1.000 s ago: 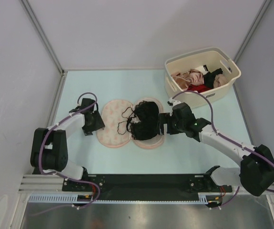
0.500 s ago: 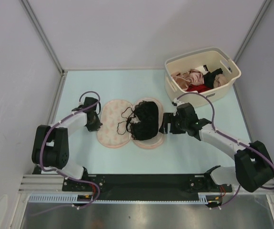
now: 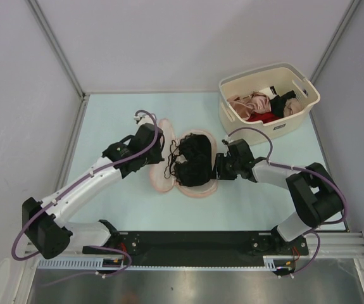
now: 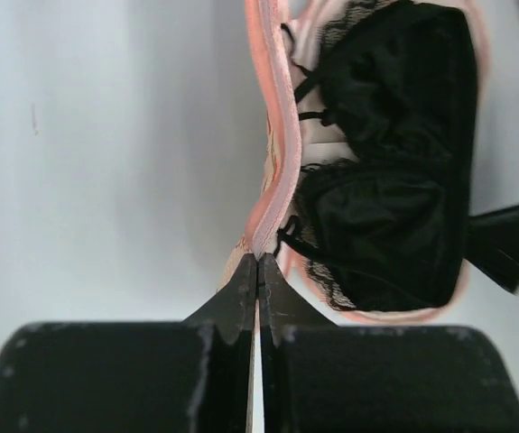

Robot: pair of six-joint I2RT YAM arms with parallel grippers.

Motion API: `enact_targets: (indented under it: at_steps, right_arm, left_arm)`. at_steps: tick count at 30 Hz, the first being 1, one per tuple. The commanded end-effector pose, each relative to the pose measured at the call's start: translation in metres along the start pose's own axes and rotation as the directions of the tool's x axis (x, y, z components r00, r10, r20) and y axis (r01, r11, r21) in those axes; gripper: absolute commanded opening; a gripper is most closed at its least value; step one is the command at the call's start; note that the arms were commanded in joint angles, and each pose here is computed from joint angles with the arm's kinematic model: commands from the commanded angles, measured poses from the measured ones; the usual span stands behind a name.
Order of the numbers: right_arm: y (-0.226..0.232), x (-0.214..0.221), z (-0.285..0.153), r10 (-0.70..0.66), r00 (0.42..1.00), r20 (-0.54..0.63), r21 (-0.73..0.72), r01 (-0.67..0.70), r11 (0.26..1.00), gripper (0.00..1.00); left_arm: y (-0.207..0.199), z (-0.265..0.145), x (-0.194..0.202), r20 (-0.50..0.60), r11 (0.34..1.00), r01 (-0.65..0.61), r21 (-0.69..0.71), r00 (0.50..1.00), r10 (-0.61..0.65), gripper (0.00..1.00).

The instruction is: Place the bra in the laundry bag and zip it closed

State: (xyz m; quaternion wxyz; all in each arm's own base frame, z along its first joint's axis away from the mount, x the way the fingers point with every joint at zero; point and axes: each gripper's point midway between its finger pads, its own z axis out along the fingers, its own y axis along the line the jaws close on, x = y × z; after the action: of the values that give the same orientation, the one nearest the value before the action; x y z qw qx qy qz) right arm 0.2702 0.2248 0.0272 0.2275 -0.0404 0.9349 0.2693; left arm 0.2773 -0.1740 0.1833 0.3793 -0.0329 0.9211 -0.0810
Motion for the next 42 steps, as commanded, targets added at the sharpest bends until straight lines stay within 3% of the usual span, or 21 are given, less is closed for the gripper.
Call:
enact_targets:
  at_steps: [1, 6, 12, 18, 25, 42]
  right_arm:
    - [-0.006, -0.003, 0.013, 0.012, 1.000, 0.028, 0.004, -0.012, 1.000, 0.43]
    - [-0.008, 0.000, 0.017, 0.039, 0.999, 0.020, 0.017, -0.039, 0.999, 0.33]
    - [-0.011, 0.002, 0.014, 0.050, 0.998, 0.037, 0.046, -0.052, 0.998, 0.32]
    - [-0.004, 0.001, 0.015, 0.060, 0.997, 0.044, 0.022, -0.061, 0.998, 0.31]
    - [-0.003, 0.004, 0.016, 0.087, 0.995, 0.040, 0.025, -0.089, 0.996, 0.31]
    - [-0.003, 0.006, 0.001, 0.119, 0.991, 0.056, 0.036, -0.121, 0.992, 0.37]
  left_arm:
    - [-0.042, -0.027, -0.014, 0.048, 0.995, 0.002, 0.102, 0.999, -0.007, 0.00]
    - [-0.100, -0.025, -0.007, 0.025, 0.978, -0.038, 0.203, 0.999, 0.034, 0.00]
    - [-0.156, -0.009, -0.001, -0.022, 0.963, -0.078, 0.259, 0.996, 0.087, 0.00]
    - [-0.184, 0.013, 0.013, -0.071, 0.958, -0.074, 0.276, 0.993, 0.097, 0.00]
    - [-0.193, 0.048, 0.042, -0.119, 0.957, -0.069, 0.282, 0.987, 0.106, 0.00]
    - [-0.203, 0.097, 0.067, -0.143, 0.963, -0.049, 0.266, 0.986, 0.089, 0.00]
